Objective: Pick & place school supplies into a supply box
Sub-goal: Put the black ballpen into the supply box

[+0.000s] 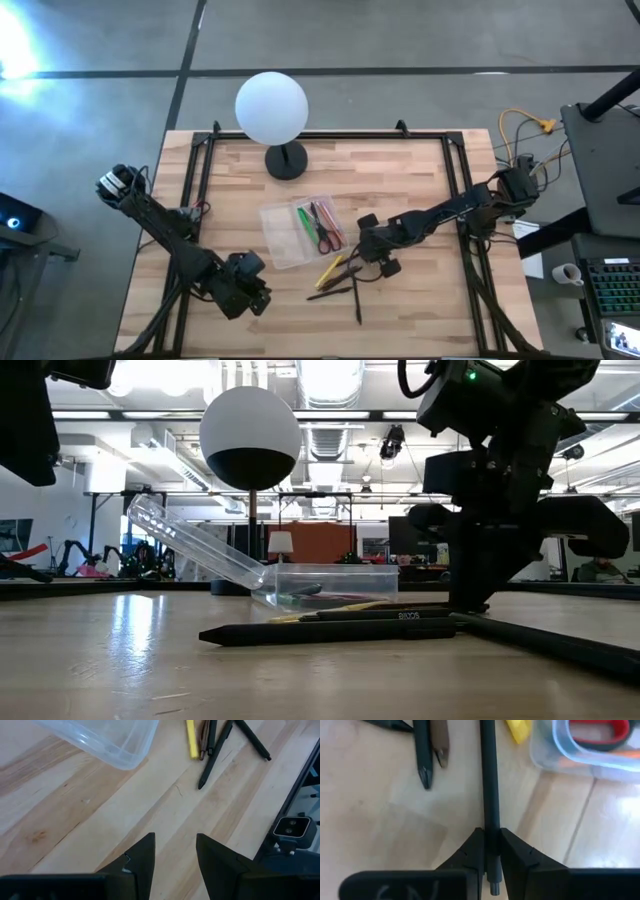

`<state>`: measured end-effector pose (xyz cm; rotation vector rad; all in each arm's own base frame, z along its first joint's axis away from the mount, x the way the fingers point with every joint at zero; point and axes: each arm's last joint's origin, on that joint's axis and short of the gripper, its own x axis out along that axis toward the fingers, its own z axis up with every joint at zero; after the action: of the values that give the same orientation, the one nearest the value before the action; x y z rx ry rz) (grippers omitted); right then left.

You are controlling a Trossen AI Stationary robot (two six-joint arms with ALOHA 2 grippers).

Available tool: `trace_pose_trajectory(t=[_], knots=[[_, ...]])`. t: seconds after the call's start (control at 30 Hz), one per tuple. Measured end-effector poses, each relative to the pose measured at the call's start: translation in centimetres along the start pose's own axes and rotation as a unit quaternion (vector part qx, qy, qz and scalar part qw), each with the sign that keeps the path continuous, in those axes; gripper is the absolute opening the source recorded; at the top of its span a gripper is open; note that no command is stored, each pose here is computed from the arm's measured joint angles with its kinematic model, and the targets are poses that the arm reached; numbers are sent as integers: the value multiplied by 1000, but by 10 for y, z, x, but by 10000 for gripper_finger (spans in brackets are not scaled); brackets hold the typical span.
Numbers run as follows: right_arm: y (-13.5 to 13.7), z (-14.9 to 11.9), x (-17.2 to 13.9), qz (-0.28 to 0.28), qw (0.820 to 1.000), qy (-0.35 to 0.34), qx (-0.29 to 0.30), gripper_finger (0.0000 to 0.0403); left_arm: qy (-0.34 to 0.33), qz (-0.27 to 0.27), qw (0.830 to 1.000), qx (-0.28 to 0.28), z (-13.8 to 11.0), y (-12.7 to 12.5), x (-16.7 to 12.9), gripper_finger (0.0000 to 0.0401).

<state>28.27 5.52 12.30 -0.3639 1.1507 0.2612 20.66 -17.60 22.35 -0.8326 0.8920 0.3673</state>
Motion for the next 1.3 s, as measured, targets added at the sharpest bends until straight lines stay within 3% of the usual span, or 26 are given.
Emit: trace_pose_trajectory(t=[0.37, 0.83, 1.3], knots=[[0, -13, -40, 6, 1000, 14, 8, 27, -6, 4, 1000, -11, 7, 1, 2, 127], [-8, -19, -75, 1, 996, -47, 71, 6, -22, 15, 999, -38, 24, 3, 8, 127], [-6, -51, -58, 3, 998, -5, 55, 19, -23, 18, 999, -45, 28, 4, 9, 127]])
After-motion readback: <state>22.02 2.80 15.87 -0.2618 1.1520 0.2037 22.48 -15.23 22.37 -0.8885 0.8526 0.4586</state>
